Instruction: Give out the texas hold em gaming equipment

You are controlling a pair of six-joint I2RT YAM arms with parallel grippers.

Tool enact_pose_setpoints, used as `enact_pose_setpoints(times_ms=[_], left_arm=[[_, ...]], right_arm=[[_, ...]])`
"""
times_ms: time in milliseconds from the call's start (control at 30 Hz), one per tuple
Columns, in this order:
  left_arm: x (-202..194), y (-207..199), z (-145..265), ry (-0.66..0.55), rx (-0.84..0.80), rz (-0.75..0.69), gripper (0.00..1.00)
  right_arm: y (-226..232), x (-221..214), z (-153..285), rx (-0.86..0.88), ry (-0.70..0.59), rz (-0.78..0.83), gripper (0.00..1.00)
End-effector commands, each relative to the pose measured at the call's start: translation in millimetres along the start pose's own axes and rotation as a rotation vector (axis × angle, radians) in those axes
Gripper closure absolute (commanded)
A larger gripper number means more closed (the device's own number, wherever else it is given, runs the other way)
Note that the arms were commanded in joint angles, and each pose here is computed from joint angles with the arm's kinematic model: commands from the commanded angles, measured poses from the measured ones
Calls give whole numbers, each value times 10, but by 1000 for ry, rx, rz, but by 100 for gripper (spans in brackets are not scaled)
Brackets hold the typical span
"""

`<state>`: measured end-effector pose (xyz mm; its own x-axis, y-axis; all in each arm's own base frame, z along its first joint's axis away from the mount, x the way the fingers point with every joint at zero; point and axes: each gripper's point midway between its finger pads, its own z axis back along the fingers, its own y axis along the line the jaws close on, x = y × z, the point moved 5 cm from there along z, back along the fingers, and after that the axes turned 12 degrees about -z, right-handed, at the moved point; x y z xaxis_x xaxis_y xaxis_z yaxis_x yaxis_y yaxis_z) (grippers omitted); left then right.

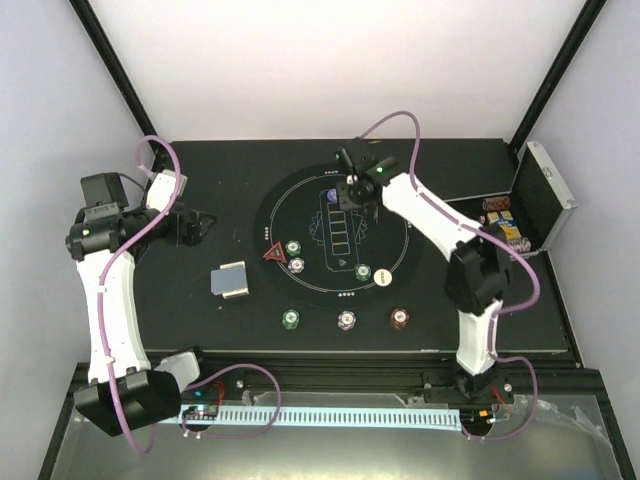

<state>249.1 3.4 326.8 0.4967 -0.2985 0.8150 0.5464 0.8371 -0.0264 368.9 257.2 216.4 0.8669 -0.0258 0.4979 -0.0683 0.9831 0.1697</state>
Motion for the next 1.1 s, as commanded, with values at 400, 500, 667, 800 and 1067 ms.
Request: enact_pose_setpoints(times_ms=[400, 500, 667, 800, 1067], left_arm=[[17, 31, -34, -17, -13, -15, 1], [40, 32, -31, -27, -16, -18, 1], [81, 27, -13, -41, -22, -14, 1], [94, 16, -6, -48, -25, -16, 1], [97, 16, 7, -46, -16, -22, 1]], right_arm=[[-798, 797, -1502, -143, 91, -142, 80], [-828, 793, -1634, -147, 99, -148, 79], [-855, 812, -1790, -141, 97, -162, 77], [-858, 830, -1873, -134, 91, -175, 74], [-824, 876, -1821, -109, 82, -180, 47]])
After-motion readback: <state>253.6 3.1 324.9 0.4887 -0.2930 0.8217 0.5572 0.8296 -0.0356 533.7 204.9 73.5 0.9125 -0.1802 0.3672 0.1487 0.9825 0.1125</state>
